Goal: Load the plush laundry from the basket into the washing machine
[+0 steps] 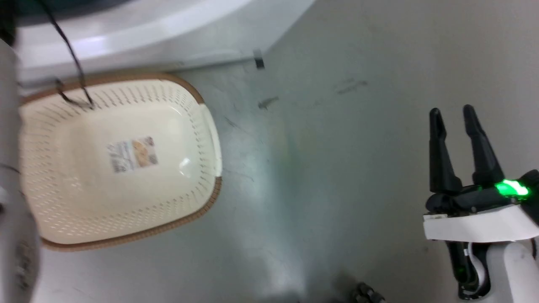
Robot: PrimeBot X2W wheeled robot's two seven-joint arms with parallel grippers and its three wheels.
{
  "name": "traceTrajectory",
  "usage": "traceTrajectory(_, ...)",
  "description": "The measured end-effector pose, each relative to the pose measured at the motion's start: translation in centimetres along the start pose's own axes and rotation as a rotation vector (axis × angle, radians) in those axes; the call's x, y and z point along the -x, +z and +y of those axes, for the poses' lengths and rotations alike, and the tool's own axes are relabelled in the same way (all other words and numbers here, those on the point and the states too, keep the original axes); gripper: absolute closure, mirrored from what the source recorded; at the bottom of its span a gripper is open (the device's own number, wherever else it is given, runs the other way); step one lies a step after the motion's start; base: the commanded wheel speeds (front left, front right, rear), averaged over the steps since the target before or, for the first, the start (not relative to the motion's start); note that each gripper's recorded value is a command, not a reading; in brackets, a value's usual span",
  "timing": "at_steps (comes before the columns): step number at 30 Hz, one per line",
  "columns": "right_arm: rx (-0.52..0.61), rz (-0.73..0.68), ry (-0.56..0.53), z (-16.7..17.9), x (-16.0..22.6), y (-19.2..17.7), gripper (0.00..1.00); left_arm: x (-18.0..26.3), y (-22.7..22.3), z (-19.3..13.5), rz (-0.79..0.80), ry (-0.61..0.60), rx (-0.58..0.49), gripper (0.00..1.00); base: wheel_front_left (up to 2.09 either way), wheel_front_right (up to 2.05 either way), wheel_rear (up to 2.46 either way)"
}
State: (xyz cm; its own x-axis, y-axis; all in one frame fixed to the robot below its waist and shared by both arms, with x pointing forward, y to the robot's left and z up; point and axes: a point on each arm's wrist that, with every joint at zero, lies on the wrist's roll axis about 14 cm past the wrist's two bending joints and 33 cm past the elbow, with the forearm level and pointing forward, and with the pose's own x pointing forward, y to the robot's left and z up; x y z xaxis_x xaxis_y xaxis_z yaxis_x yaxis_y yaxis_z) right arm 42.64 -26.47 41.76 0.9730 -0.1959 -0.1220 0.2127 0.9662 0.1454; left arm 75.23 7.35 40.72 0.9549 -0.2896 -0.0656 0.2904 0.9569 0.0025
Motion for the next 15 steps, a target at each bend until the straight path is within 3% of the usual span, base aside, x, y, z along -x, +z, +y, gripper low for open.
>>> traceTrajectory(8,0.025,-0.115,0.018,0.4,1.3,4.4,0.00,6.4,3.9,-1.5,-0.059,0.004,0.078,0.00,0.00,0.00,0.00)
traceTrajectory(10,0.022,-0.157,0.040,1.1,3.1,6.2,0.00,12.6,6.2,-2.3,-0.101,0.000,0.091,0.00,0.00,0.00,0.00)
traceTrajectory(13,0.018,-0.178,0.047,1.2,3.9,7.0,0.00,15.1,7.5,-2.8,-0.126,-0.009,0.071,0.00,0.00,0.00,0.00)
traceTrajectory(15,0.009,-0.208,0.064,1.7,5.0,8.0,0.00,19.0,8.6,-3.4,-0.148,-0.012,0.066,0.00,0.00,0.00,0.00)
